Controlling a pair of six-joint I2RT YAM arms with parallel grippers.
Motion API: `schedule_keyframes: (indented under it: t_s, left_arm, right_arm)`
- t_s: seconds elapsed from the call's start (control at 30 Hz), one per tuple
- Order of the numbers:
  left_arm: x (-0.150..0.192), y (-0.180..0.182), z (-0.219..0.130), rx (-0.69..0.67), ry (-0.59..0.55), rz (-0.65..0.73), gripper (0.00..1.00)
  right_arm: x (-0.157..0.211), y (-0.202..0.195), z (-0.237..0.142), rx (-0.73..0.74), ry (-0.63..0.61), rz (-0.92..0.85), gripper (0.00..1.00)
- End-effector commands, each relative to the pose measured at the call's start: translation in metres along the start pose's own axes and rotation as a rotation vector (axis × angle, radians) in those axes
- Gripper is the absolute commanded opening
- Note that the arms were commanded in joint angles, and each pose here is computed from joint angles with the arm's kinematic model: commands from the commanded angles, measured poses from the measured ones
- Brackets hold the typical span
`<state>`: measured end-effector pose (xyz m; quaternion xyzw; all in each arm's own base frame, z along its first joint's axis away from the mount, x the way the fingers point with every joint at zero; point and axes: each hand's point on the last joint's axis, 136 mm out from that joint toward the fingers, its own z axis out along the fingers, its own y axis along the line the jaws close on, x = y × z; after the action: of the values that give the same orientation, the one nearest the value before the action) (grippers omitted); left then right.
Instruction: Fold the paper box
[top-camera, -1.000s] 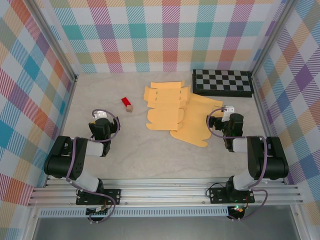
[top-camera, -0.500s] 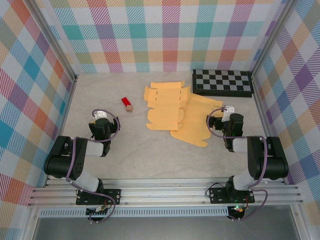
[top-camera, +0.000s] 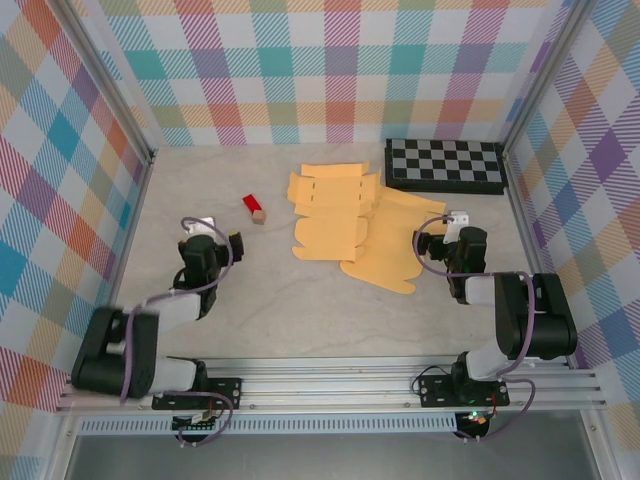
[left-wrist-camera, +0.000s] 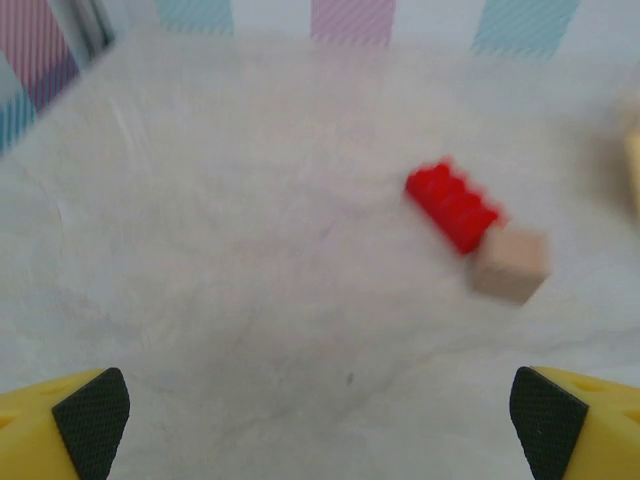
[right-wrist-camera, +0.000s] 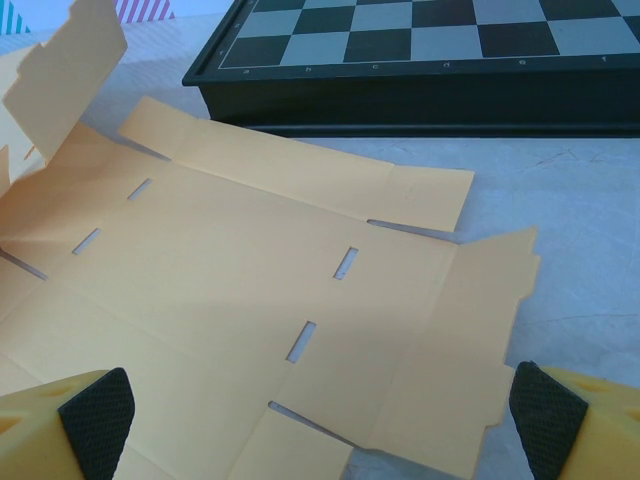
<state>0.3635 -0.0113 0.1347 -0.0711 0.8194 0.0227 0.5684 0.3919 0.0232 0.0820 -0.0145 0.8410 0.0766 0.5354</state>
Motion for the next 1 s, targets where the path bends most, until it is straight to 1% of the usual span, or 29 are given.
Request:
schedule_keyframes:
  t_s: [0.0, 0.07, 0.13, 0.17, 0.2, 0.23, 0.27, 0.3, 0.33, 0.37, 0.4, 0.43, 0.47, 0.5, 0.6, 0.7, 0.8, 0.83, 0.9, 0.93, 0.97]
  left_arm:
    - [-0.046, 0.000, -0.048, 0.032, -0.068, -0.079, 1.00]
    - [-0.066, 0.002, -0.074, 0.056, -0.134, -0.078, 1.00]
    - [-0.075, -0.001, -0.097, 0.109, -0.176, -0.081, 1.00]
    - [-0.077, 0.000, -0.107, 0.121, -0.181, -0.115, 1.00]
    - [-0.075, 0.011, -0.119, 0.087, -0.170, -0.215, 1.00]
    - [-0.066, 0.035, -0.130, -0.024, -0.147, -0.389, 1.00]
    - [-0.051, 0.067, -0.142, -0.187, -0.139, -0.575, 1.00]
    - [-0.033, 0.092, -0.156, -0.324, -0.155, -0.743, 1.00]
    - [-0.025, 0.101, -0.160, -0.363, -0.185, -0.823, 1.00]
    - [-0.024, 0.097, -0.156, -0.317, -0.207, -0.817, 1.00]
    - [-0.027, 0.086, -0.150, -0.234, -0.225, -0.803, 1.00]
    - [-0.027, 0.078, -0.145, -0.183, -0.227, -0.813, 1.00]
    - [-0.030, 0.071, -0.139, -0.141, -0.234, -0.842, 1.00]
    - [-0.030, 0.065, -0.131, -0.127, -0.211, -0.847, 1.00]
    - [-0.024, 0.056, -0.105, -0.179, -0.093, -0.784, 1.00]
    - [-0.019, 0.037, -0.070, -0.220, 0.079, -0.651, 1.00]
    - [-0.011, 0.005, -0.041, -0.220, 0.272, -0.483, 1.00]
    - [-0.008, -0.008, -0.035, -0.202, 0.314, -0.437, 1.00]
    - [-0.009, -0.038, -0.027, -0.126, 0.354, -0.380, 1.00]
    - [-0.011, -0.050, -0.024, -0.089, 0.364, -0.370, 1.00]
    - [-0.015, -0.062, -0.022, -0.047, 0.370, -0.367, 1.00]
  right_arm:
    - [-0.010, 0.003, 0.001, -0.021, -0.030, -0.008, 1.00]
    - [-0.010, 0.003, 0.002, -0.022, -0.028, -0.007, 1.00]
    - [-0.011, 0.003, 0.002, -0.022, -0.029, -0.008, 1.00]
    - [-0.010, 0.003, 0.002, -0.023, -0.028, -0.008, 1.00]
    - [-0.010, 0.003, 0.002, -0.022, -0.028, -0.010, 1.00]
    - [-0.010, 0.003, 0.002, -0.021, -0.028, -0.008, 1.00]
    - [-0.010, 0.003, 0.002, -0.022, -0.028, -0.008, 1.00]
    - [-0.010, 0.003, 0.002, -0.022, -0.028, -0.009, 1.00]
    - [-0.011, 0.003, 0.002, -0.021, -0.029, -0.008, 1.00]
    - [-0.010, 0.003, 0.002, -0.022, -0.028, -0.008, 1.00]
    - [-0.011, 0.003, 0.002, -0.023, -0.028, -0.009, 1.00]
    - [-0.010, 0.002, 0.002, -0.021, -0.027, -0.008, 1.00]
    - [-0.010, 0.003, 0.002, -0.022, -0.026, -0.007, 1.00]
    - [-0.010, 0.003, 0.002, -0.022, -0.026, -0.009, 1.00]
    - [-0.010, 0.003, 0.002, -0.023, -0.026, -0.006, 1.00]
    - [-0.010, 0.002, 0.002, -0.021, -0.021, -0.002, 1.00]
    - [-0.011, 0.002, 0.002, -0.023, -0.025, -0.002, 1.00]
    - [-0.011, 0.002, 0.002, -0.023, -0.025, -0.002, 1.00]
    - [-0.016, -0.001, 0.002, 0.009, -0.016, 0.003, 1.00]
    - [-0.022, -0.004, 0.002, 0.043, 0.007, 0.004, 1.00]
    - [-0.027, -0.007, 0.002, 0.098, 0.089, 0.016, 1.00]
